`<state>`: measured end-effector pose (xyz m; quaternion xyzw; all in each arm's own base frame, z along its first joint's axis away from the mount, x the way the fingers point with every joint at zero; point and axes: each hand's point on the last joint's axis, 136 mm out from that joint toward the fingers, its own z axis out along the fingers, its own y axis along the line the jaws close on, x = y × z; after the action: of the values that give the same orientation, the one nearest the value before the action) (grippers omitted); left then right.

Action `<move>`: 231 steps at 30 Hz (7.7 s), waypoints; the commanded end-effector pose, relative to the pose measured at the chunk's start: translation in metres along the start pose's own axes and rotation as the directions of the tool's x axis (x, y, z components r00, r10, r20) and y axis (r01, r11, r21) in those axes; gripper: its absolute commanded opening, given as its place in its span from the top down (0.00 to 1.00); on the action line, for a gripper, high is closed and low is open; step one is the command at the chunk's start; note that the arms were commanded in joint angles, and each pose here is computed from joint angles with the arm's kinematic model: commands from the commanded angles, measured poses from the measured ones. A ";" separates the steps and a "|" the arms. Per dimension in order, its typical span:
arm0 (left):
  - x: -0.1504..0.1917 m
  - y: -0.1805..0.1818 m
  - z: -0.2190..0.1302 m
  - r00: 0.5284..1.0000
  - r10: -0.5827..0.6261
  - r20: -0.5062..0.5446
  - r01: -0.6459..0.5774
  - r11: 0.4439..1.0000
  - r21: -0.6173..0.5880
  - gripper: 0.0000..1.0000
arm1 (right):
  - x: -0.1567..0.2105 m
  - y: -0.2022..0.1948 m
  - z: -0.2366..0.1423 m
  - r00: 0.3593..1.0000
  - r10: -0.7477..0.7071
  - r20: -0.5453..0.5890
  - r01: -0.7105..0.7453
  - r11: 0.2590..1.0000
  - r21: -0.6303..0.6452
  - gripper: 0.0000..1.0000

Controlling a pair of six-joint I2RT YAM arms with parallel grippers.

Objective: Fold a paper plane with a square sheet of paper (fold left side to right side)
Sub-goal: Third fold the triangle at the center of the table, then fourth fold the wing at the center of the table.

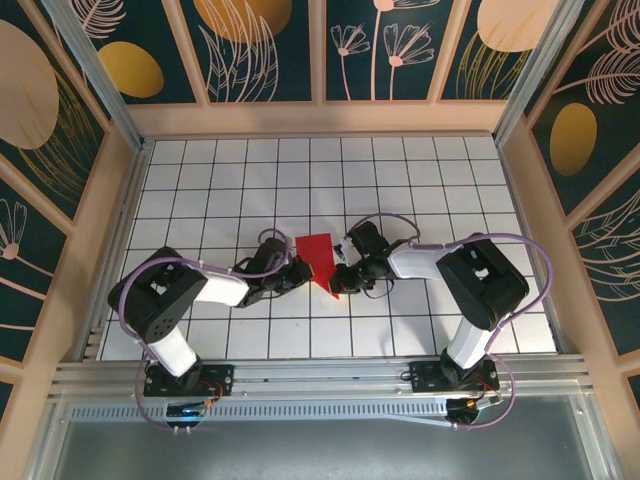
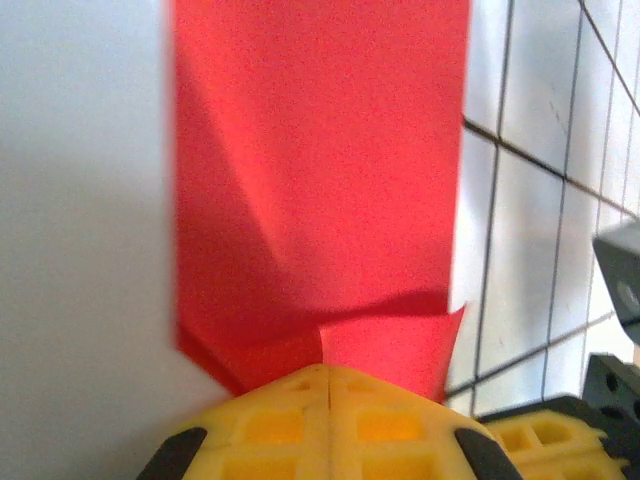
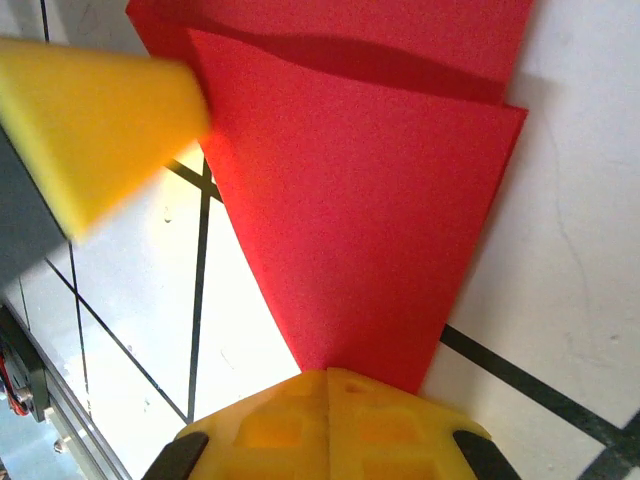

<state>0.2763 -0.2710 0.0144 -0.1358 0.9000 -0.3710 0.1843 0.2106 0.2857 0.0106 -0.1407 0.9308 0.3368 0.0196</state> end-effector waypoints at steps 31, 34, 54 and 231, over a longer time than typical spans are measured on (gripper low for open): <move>0.000 -0.049 -0.004 0.965 0.259 -0.034 -0.255 0.963 0.087 1.00 | 0.056 -0.066 0.012 0.983 0.131 -0.131 -0.092 0.959 0.268 1.00; 0.001 -0.046 0.006 0.968 0.248 -0.041 -0.245 0.967 0.071 1.00 | 0.057 -0.066 0.012 0.983 0.130 -0.133 -0.090 0.959 0.268 1.00; 0.019 0.019 0.015 0.991 0.107 -0.080 -0.115 0.989 -0.097 1.00 | 0.012 -0.003 -0.006 0.998 0.059 -0.029 -0.057 0.995 0.077 1.00; -0.068 -0.065 -0.014 1.000 -0.021 -0.020 0.025 0.976 0.215 1.00 | -0.035 0.025 -0.061 0.903 -0.368 0.221 0.126 0.719 0.683 0.48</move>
<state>0.3393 -0.2796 0.0727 -0.1250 0.8620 -0.4554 0.1844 0.2363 0.2768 0.0769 -0.2049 0.9438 0.0553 0.2535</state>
